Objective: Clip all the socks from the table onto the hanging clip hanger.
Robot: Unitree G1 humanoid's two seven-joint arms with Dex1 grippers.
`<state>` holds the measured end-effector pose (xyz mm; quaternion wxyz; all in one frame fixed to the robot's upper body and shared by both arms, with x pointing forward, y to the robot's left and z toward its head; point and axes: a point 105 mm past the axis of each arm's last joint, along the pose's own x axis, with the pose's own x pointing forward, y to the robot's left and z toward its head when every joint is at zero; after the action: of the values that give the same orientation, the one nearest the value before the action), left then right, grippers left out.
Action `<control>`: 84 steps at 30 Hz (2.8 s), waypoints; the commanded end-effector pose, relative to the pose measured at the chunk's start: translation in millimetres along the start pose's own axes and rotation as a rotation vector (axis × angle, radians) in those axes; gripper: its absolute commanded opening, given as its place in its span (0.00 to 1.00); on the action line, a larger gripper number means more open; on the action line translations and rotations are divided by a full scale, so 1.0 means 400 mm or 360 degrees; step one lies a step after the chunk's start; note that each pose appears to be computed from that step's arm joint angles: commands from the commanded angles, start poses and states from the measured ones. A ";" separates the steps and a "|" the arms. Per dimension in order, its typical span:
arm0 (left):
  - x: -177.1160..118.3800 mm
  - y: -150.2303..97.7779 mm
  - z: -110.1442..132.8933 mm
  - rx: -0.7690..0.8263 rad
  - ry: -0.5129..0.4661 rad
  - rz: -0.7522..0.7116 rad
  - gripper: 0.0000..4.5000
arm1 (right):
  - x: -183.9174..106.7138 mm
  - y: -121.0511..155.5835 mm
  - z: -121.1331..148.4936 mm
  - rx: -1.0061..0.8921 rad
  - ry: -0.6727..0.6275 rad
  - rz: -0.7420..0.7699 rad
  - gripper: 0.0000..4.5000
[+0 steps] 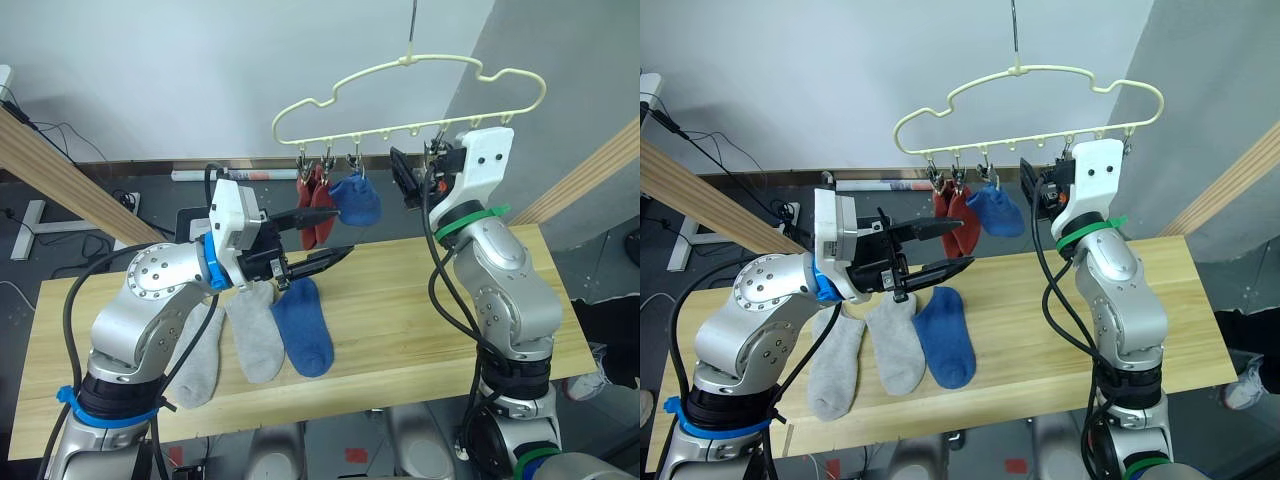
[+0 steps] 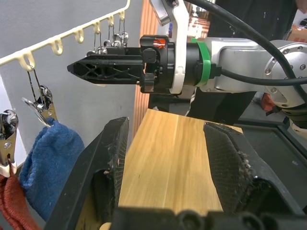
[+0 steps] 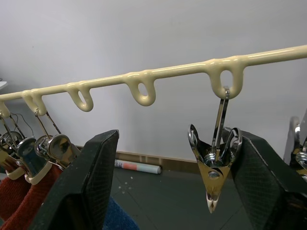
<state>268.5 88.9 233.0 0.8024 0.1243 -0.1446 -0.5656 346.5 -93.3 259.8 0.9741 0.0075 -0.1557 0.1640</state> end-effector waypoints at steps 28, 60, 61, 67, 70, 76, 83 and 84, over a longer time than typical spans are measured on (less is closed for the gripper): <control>0.052 -0.009 -0.003 0.0014 -0.0086 0.0102 0.60 | -0.057 0.004 0.037 -0.0119 -0.0001 -0.0119 0.67; 0.353 0.000 -0.030 0.0052 -0.0354 0.0378 0.60 | -0.181 -0.166 0.071 -0.0483 0.0004 -0.0422 0.67; 0.354 0.000 -0.028 0.0052 -0.0362 0.0382 0.60 | -0.176 -0.168 0.070 -0.0475 0.0007 -0.0417 0.67; 0.365 -0.003 -0.028 0.0056 -0.0368 0.0382 0.60 | -0.154 -0.180 0.060 -0.0434 0.0050 -0.0390 0.67; 0.366 -0.004 -0.026 0.0064 -0.0375 0.0380 0.60 | -0.152 -0.184 0.056 -0.0435 0.0065 -0.0365 0.67; 0.365 -0.004 -0.019 0.0082 -0.0387 0.0368 0.60 | -0.155 -0.192 0.050 -0.0440 0.0084 -0.0353 0.67; 0.355 -0.006 -0.022 0.0088 -0.0383 0.0331 0.60 | -0.158 -0.205 0.049 -0.0459 0.0087 -0.0368 0.99; 0.354 -0.006 -0.023 0.0089 -0.0379 0.0333 0.60 | -0.157 -0.207 0.049 -0.0466 0.0090 -0.0369 0.99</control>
<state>322.8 -43.2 226.4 0.8408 0.0663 -0.2435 -0.4789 316.7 -187.9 251.8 0.9852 -0.1131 -0.1241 0.0346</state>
